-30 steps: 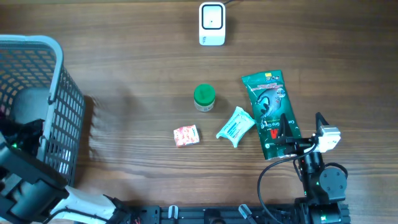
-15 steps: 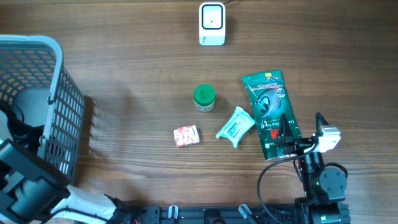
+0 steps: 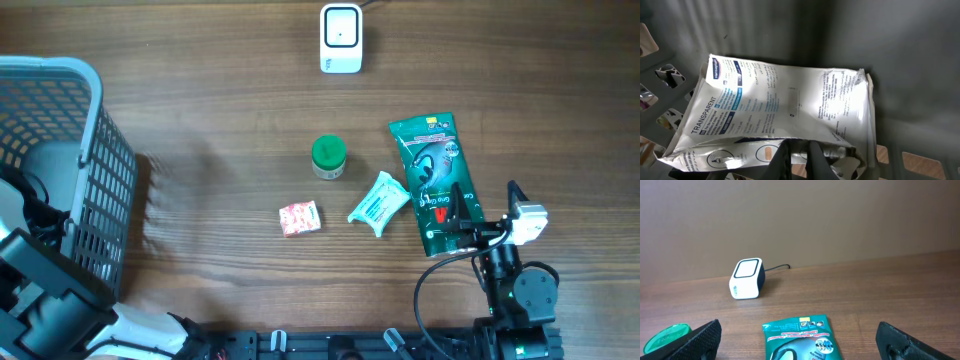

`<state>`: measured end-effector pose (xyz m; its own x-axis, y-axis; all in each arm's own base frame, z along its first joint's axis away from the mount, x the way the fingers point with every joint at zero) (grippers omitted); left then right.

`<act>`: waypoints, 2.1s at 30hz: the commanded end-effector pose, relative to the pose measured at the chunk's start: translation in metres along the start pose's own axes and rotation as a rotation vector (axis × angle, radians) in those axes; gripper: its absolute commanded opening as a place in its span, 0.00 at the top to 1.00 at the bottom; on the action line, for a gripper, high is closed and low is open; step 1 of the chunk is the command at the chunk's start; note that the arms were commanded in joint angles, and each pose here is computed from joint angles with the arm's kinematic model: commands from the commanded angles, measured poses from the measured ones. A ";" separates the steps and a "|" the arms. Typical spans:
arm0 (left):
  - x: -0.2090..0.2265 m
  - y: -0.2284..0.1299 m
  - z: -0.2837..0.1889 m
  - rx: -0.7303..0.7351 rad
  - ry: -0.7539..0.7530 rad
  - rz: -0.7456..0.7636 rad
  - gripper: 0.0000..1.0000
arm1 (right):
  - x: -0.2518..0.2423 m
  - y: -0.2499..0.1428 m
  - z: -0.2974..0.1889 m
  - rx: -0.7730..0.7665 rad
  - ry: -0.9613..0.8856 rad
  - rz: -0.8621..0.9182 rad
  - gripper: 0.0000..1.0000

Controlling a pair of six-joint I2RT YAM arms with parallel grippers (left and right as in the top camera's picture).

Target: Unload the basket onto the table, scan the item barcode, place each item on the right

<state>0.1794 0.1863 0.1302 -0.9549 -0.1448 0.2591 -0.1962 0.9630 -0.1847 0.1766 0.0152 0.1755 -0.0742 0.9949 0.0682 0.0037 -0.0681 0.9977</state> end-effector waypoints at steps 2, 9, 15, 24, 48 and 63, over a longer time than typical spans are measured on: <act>0.007 0.007 0.017 -0.050 0.104 -0.156 0.96 | 0.000 0.000 0.000 -0.004 0.004 0.004 0.00; -0.012 0.037 -0.058 -0.269 -0.030 -0.219 0.96 | 0.000 0.000 0.000 -0.004 0.004 0.004 0.00; -0.011 0.043 -0.089 -0.353 -0.074 -0.309 0.96 | 0.000 0.000 0.000 -0.004 0.004 0.004 0.00; -0.027 -0.024 -0.066 -0.045 -0.040 0.101 0.96 | 0.000 0.000 0.000 -0.004 0.004 0.004 0.00; -0.025 -0.016 -0.001 -0.125 0.071 0.115 0.86 | 0.000 0.000 0.000 -0.004 0.004 0.004 0.00; -0.052 0.018 0.011 -0.378 -0.075 -0.058 0.94 | 0.000 0.000 0.000 -0.004 0.004 0.004 0.00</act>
<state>0.2079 0.1954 0.0968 -0.9521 -0.1671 0.2561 -0.1370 0.9818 0.1313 0.1766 0.0152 0.1755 -0.0742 0.9949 0.0682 0.0037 -0.0681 0.9977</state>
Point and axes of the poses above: each gripper's point midway between its finger pads, its own z axis out along the fingers, its own x axis along the line the jaws close on, y = z × x, the point moved 7 cm from there along -z, back along the fingers, and after that the axes turned 5 degrees about -z, right-handed, at the moved point
